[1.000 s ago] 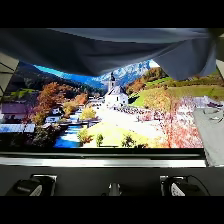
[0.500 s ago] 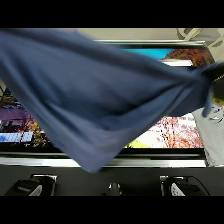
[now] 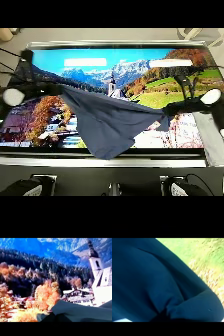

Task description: Fold the shirts.

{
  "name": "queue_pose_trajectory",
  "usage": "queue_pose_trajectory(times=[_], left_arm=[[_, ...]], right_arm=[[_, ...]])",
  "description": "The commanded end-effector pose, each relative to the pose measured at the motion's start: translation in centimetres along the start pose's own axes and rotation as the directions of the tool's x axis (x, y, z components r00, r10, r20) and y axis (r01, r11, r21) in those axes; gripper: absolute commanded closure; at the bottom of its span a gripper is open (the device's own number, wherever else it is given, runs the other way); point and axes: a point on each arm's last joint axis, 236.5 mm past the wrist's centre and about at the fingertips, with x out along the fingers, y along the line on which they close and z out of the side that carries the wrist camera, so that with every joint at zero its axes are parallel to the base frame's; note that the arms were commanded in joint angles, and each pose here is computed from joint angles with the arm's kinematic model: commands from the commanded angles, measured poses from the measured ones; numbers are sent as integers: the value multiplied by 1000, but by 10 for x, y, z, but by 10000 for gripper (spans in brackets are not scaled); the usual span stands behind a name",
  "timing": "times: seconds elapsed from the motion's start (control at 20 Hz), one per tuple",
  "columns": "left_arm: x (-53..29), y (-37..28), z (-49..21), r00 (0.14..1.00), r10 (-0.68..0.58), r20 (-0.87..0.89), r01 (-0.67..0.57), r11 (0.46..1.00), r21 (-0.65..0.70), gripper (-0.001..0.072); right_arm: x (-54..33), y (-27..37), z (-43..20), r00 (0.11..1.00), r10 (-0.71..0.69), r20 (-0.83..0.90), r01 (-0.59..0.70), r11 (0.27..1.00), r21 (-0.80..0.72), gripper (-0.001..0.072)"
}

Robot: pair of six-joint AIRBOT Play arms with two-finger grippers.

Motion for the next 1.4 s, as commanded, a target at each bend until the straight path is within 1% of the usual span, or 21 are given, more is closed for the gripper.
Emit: queue_pose_trajectory(times=[0.0,0.05,0.1,0.15,0.2,0.25,0.3,0.35,0.45,0.5,0.55,0.6,0.65,0.7,0.8,0.85,0.95,1.15,1.3,1.35], left_arm=[[65,-1,-31,994,-38,-101,25,992,-124,685],[78,-8,-39,989,-74,-129,48,980,-193,684],[86,-15,-46,983,-111,-148,71,965,-251,678],[90,-21,-52,976,-142,-163,88,950,-299,560],[88,-22,-55,971,-152,-185,90,947,-308,237],[81,-18,-57,963,-156,-221,85,950,-301,16],[69,-12,-61,945,-168,-281,86,955,-283,-6],[51,-5,-68,915,-186,-357,92,960,-264,-6],[15,8,-88,849,-215,-482,85,957,-278,-6],[1,10,-102,823,-225,-522,83,956,-282,-5],[-9,9,-117,805,-231,-546,80,955,-285,-5],[-15,4,-140,784,-241,-573,75,952,-298,-5],[-20,-3,-167,753,-259,-605,72,946,-315,-5],[-25,-16,-200,709,-296,-640,75,934,-348,-5],[-37,-45,-252,627,-383,-678,101,904,-416,-5],[-38,-58,-268,609,-417,-675,115,888,-445,-5],[-34,-80,-293,589,-456,-667,124,867,-483,-5],[-27,-116,-321,569,-463,-680,163,874,-458,-4],[-13,-128,-329,591,-439,-677,107,874,-474,7],[-8,-129,-331,602,-429,-673,81,872,-483,60]], right_arm=[[58,-26,26,988,-18,152,-13,979,201,687],[66,-21,31,985,14,175,-58,966,252,686],[69,-17,35,980,39,194,-88,964,251,653],[66,-15,40,976,50,210,-95,974,208,512],[57,-15,44,975,61,212,-92,986,139,300],[39,-16,48,976,84,202,-98,993,63,93],[17,-24,49,979,85,187,-92,995,27,26],[-10,-40,48,982,68,174,-73,997,20,26],[-54,-76,26,991,18,130,-25,998,51,32],[-63,-88,1,998,15,64,-21,995,98,36],[-65,-99,-29,1000,9,-17,-6,988,155,54],[-59,-104,-56,996,8,-91,10,981,192,54],[-48,-100,-76,990,27,-140,3,977,211,54],[-35,-90,-89,986,69,-155,-31,971,237,53],[-18,-71,-99,980,145,-135,-105,958,266,52],[-14,-66,-104,977,165,-135,-123,954,273,52],[-10,-61,-110,972,183,-145,-137,949,283,51],[-8,-59,-108,971,197,-133,-151,943,295,48],[2,-56,-112,962,225,-158,-171,940,297,41],[10,-48,-112,955,238,-177,-186,945,270,40]])
